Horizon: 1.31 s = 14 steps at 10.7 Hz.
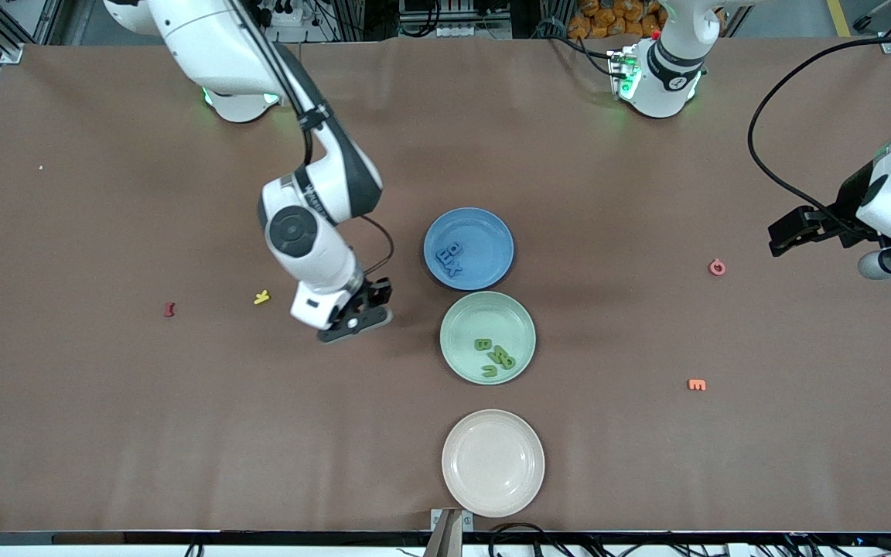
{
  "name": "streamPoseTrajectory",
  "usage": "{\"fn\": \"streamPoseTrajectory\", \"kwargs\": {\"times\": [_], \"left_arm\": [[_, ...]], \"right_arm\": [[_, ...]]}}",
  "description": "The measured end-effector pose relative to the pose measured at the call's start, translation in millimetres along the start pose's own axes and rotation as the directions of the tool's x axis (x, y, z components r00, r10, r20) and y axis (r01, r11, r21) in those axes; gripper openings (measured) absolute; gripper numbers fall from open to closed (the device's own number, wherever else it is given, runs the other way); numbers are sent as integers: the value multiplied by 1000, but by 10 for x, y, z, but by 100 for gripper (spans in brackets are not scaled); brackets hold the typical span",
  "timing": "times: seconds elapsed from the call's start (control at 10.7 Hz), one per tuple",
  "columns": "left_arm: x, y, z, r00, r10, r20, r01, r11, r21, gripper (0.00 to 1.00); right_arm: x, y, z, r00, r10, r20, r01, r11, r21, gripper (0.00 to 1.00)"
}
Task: Sort letters by color into matching plates
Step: 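Carry blue c onto the blue plate and open the right gripper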
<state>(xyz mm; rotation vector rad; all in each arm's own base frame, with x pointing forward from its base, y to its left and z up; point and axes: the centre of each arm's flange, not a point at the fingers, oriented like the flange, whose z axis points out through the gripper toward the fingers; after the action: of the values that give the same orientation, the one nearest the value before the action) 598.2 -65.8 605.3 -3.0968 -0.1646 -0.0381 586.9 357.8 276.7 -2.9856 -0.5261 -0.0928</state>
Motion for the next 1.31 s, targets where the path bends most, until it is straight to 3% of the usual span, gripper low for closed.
{"fn": "streamPoseTrajectory", "kwargs": {"times": [0.56,0.94,1.31], "left_arm": [[5,-26,9,1000,-4,2,4,1000,-1,100],[7,-35,9,1000,-6,2,6,1000,-1,100],[6,-30,23,1000,-5,5,5,1000,0,100]], "right_arm": [[-538,-1549,402,964,-255,71,252,967,46,36],[-760,-1987,705,941,-321,105,316,947,61,39],[-696,-1942,805,950,-295,106,290,955,59,88]]}}
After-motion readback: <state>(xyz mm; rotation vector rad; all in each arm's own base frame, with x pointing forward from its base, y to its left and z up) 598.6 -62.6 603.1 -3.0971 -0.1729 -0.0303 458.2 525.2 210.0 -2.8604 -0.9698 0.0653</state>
